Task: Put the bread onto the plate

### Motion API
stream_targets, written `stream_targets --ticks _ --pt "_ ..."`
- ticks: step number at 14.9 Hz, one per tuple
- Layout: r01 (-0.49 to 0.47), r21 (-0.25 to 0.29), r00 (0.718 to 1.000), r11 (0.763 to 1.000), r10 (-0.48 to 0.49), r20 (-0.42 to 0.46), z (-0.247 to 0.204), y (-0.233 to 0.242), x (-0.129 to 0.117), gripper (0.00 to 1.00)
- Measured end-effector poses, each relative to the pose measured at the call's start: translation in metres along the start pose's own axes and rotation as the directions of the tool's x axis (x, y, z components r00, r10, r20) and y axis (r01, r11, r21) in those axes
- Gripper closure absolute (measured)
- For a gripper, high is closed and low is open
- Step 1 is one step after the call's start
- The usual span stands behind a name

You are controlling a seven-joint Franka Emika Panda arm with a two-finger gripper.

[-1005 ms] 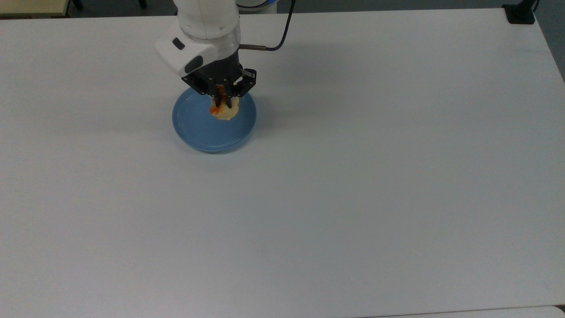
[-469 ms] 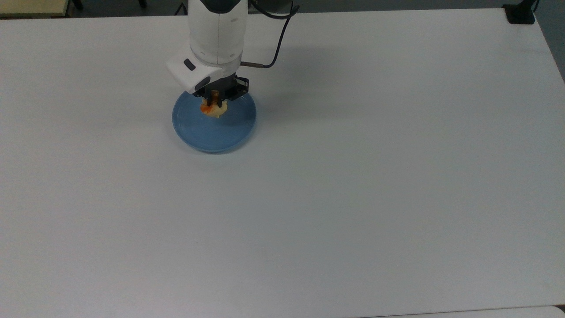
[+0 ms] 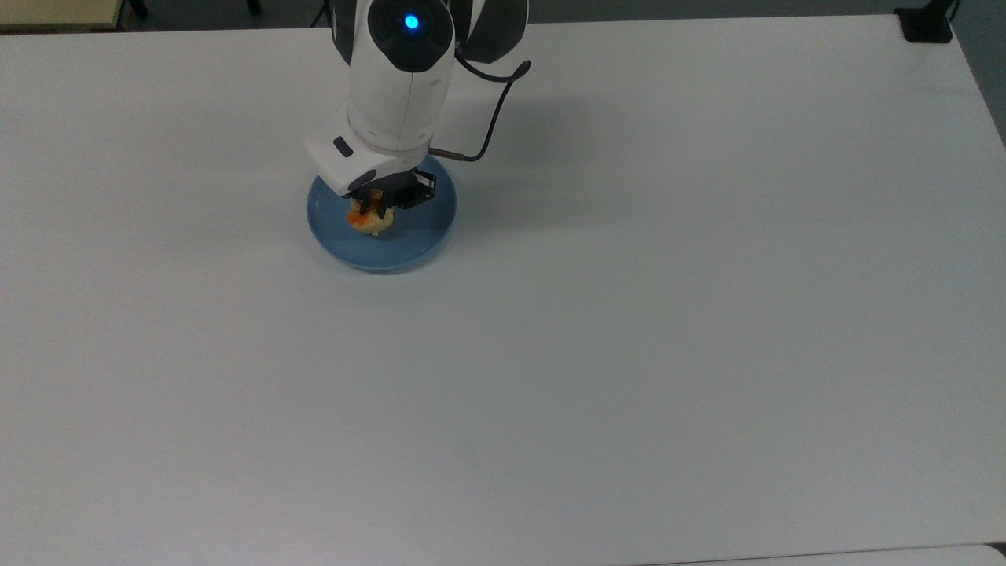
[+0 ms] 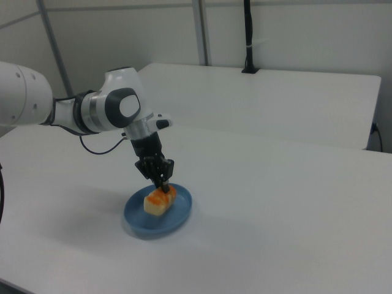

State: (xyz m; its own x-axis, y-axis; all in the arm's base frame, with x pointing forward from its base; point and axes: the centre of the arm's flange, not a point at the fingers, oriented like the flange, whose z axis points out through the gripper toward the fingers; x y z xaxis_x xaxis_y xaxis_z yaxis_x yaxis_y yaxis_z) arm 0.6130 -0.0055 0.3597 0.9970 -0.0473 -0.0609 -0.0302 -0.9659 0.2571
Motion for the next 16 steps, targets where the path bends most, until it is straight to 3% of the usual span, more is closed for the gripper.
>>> stream_targets --ticks 2,3,9,13,16 --pt "-0.01 -0.008 1.0 1.0 0.01 0.003 0.008 -0.002 0.002 0.74" --pt "-0.013 -0.009 1.0 1.0 0.013 0.003 0.008 -0.002 0.003 0.61" --pt "-0.043 -0.007 0.999 0.999 0.043 -0.003 0.006 0.013 0.005 0.02" --pt "-0.112 0.019 0.991 0.994 0.113 -0.069 -0.03 0.045 0.012 0.0" --pt "-0.213 0.119 0.97 0.97 0.225 -0.093 -0.09 0.082 -0.001 0.0"
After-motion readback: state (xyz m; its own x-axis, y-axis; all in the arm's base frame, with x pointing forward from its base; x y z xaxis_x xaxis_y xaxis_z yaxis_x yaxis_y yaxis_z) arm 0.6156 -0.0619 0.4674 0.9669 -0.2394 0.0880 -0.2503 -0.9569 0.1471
